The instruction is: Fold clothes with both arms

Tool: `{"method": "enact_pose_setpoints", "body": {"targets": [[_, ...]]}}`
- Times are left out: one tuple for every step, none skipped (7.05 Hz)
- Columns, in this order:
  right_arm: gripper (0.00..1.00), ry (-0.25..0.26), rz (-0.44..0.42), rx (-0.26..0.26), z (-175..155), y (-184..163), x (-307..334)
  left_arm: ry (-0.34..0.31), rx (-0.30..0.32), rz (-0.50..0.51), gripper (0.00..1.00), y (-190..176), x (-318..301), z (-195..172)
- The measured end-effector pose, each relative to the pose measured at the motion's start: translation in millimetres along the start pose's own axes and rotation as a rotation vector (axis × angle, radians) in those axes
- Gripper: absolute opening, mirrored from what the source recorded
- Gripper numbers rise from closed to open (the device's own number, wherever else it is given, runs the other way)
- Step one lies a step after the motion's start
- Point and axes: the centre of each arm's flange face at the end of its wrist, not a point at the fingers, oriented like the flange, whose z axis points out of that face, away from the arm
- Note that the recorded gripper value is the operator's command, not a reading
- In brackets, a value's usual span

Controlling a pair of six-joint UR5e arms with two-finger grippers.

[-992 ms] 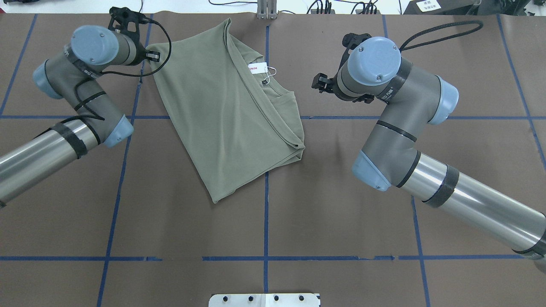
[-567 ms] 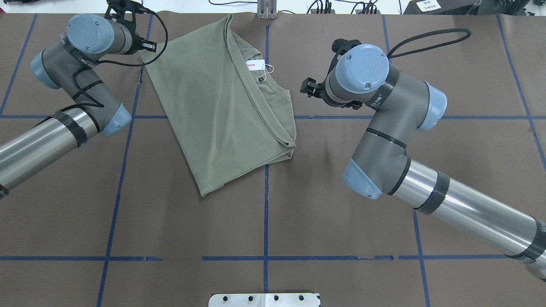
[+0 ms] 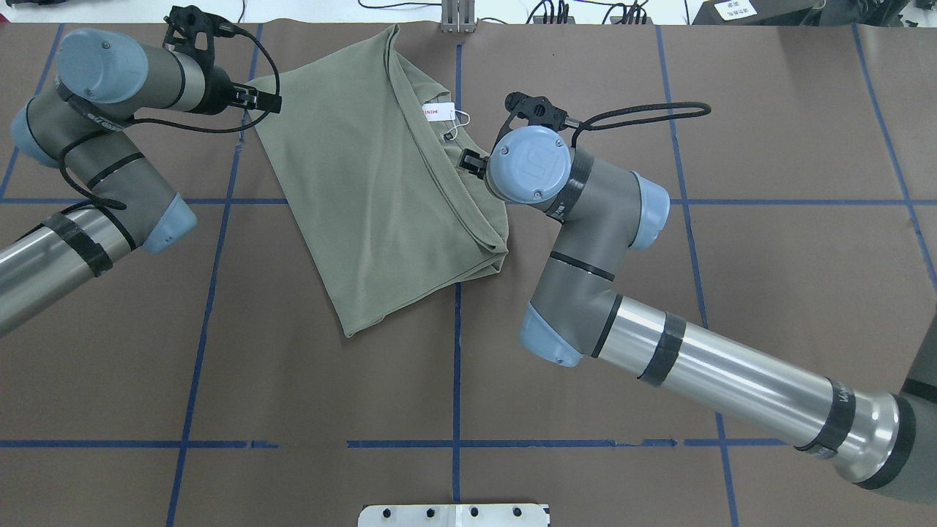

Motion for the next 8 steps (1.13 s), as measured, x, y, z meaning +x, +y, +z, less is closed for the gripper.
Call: {"method": "enact_pose_setpoints", "body": {"targets": [[0.65, 0.011, -0.012, -0.001, 10.2, 13.1, -1.0, 0.008, -0.002, -0.005, 1.00, 2.3, 2.8, -1.0], [0.57, 0.024, -0.025, -0.006, 18.1, 24.4, 3.5, 0.012, -0.003, -0.010, 1.00, 3.3, 4.4, -1.2], [0.54, 0.036, -0.035, -0.013, 24.1, 33.5, 9.8, 0.014, -0.005, -0.015, 1.00, 4.6, 5.8, -0.6], [0.50, 0.046, -0.043, -0.016, 28.6, 39.1, 16.5, 0.016, -0.007, -0.016, 1.00, 6.3, 7.8, 0.3], [0.24, 0.052, -0.047, -0.015, 31.6, 41.7, 21.5, 0.015, -0.010, -0.017, 1.00, 8.1, 7.9, 1.0], [0.00, 0.053, -0.049, -0.009, 32.1, 42.6, 22.4, 0.013, -0.013, -0.018, 1.00, 10.9, 6.1, 1.9], [0.00, 0.053, -0.050, -0.006, 32.0, 42.6, 22.1, 0.009, -0.016, -0.018, 1.00, 13.9, 3.6, 2.8], [0.00, 0.047, -0.050, -0.006, 29.8, 43.1, 19.0, 0.008, -0.019, -0.018, 1.00, 15.7, 2.6, 3.4]]}}
